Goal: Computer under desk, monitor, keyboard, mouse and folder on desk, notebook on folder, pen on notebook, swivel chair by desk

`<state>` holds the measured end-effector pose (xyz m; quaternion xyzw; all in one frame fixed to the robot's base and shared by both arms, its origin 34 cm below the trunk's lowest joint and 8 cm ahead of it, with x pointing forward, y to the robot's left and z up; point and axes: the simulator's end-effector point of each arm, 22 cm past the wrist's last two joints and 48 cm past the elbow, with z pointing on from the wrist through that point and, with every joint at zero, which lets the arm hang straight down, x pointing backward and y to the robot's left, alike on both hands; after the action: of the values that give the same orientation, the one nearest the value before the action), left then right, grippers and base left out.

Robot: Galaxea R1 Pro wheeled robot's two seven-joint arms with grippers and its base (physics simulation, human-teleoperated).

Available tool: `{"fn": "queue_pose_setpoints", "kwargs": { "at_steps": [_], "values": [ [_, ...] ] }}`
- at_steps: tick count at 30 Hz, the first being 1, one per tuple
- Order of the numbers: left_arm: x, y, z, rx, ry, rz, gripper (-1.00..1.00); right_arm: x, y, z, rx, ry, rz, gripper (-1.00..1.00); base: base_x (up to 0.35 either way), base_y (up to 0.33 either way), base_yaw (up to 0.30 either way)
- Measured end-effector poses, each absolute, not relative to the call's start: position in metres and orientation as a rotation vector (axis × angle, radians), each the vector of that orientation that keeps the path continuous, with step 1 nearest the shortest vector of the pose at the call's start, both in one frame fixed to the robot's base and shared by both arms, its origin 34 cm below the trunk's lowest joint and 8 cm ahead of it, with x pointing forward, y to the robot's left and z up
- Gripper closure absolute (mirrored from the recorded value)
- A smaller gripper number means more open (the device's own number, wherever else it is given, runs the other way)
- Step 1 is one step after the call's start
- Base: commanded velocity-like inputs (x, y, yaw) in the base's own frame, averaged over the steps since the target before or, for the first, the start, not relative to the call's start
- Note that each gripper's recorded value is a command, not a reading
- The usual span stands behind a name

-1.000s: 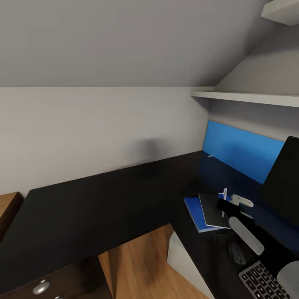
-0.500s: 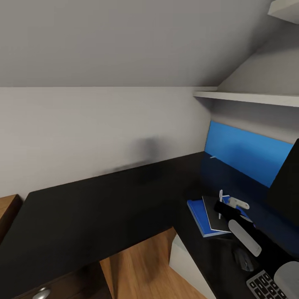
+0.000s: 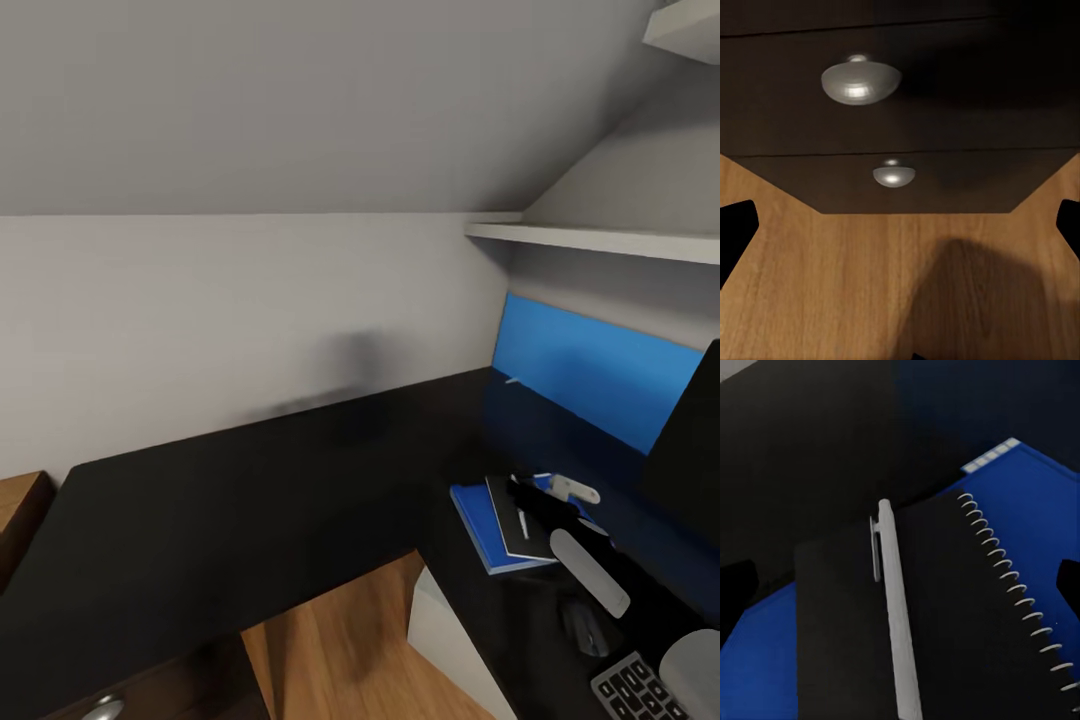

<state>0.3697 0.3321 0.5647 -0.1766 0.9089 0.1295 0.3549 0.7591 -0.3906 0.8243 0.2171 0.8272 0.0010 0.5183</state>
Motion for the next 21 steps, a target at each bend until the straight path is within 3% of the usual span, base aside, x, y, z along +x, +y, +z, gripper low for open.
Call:
{"fn": "queue_pose_setpoints", "kwargs": {
  "at_steps": [13, 21],
  "values": [
    [0.37, 0.332, 0.576, -0.454, 2.349, 0.335, -1.0, 0.772, -0.344, 0.9, 0.451, 1.87, 0.118, -1.0, 0.0, 0.0, 0.0],
    [0.37, 0.332, 0.576, -0.452, 2.349, 0.334, -1.0, 0.742, -0.266, 0.946, 0.358, 1.791, 0.325, -1.0, 0.0, 0.0, 0.0]
  ]
}}
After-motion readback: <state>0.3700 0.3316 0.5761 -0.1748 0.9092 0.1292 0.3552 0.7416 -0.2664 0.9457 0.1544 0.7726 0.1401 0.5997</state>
